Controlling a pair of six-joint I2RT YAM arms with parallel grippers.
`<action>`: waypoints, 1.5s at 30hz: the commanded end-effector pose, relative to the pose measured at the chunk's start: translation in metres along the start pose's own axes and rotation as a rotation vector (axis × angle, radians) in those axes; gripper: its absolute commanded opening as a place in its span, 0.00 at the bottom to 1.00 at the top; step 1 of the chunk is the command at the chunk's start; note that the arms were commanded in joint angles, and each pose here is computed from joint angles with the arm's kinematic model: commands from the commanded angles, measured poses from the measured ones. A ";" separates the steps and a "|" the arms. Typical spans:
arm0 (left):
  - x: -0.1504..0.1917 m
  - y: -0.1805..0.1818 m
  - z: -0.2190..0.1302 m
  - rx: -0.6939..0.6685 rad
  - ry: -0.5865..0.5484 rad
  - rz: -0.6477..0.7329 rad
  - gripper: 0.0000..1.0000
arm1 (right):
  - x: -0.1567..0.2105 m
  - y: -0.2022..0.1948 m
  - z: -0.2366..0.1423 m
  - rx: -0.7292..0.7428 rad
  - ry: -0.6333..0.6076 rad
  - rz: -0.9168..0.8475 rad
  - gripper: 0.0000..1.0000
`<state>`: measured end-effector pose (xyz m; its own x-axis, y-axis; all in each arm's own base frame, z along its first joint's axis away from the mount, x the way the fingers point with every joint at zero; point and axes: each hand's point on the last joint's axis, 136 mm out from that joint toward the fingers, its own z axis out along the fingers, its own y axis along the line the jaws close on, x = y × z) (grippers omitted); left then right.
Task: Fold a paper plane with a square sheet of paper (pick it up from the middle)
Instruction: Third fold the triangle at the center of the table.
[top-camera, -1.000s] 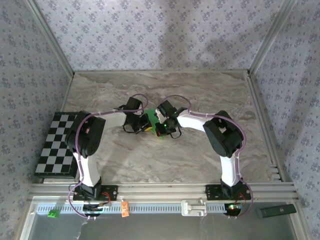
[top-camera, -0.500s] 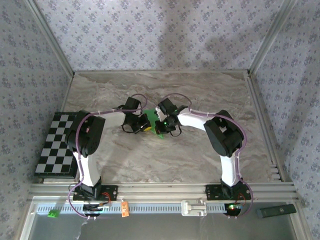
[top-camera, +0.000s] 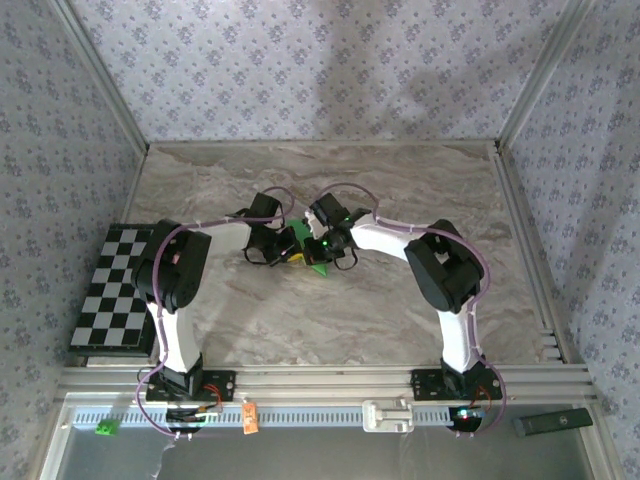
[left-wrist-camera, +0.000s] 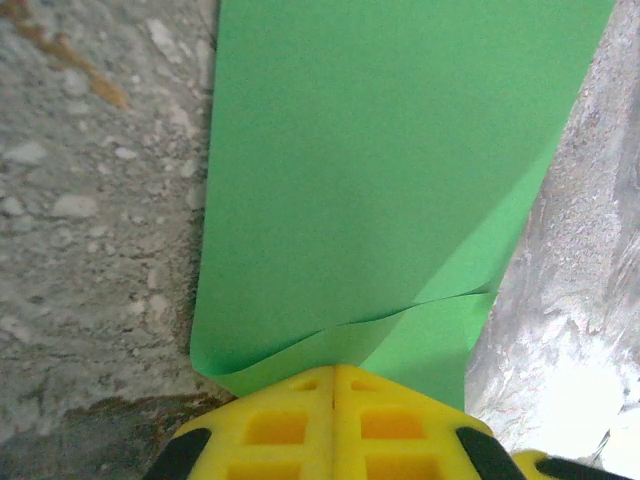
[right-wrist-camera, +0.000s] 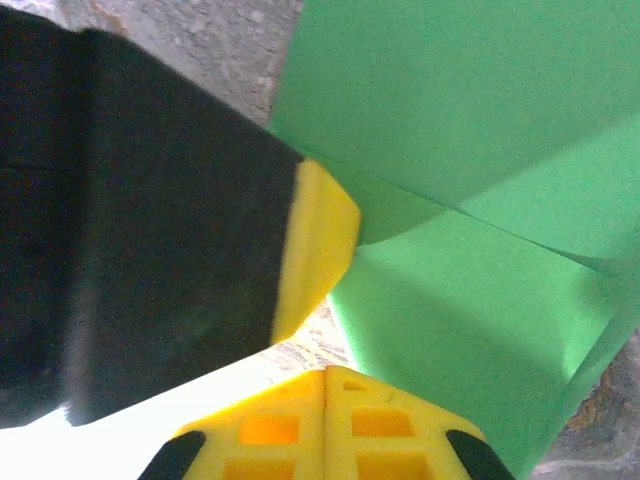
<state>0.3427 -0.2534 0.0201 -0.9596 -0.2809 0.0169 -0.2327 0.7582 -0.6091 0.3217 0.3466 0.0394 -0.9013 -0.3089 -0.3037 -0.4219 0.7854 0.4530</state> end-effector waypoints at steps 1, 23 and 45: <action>0.009 0.039 0.013 -0.132 0.041 -0.048 0.00 | 0.001 -0.009 0.008 0.016 0.021 0.029 0.00; 0.016 0.076 0.012 -0.281 0.064 -0.108 0.00 | 0.064 -0.031 -0.006 0.032 0.163 0.012 0.00; 0.011 0.044 0.010 -0.183 0.060 -0.058 0.00 | 0.025 -0.016 -0.031 0.044 -0.015 -0.029 0.00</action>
<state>0.3430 -0.2524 0.0198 -0.9603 -0.2752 0.0461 -0.2487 0.7690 -0.5889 0.2906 0.3002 0.0501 -0.8933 -0.3251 -0.3105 -0.4369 0.7904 0.4295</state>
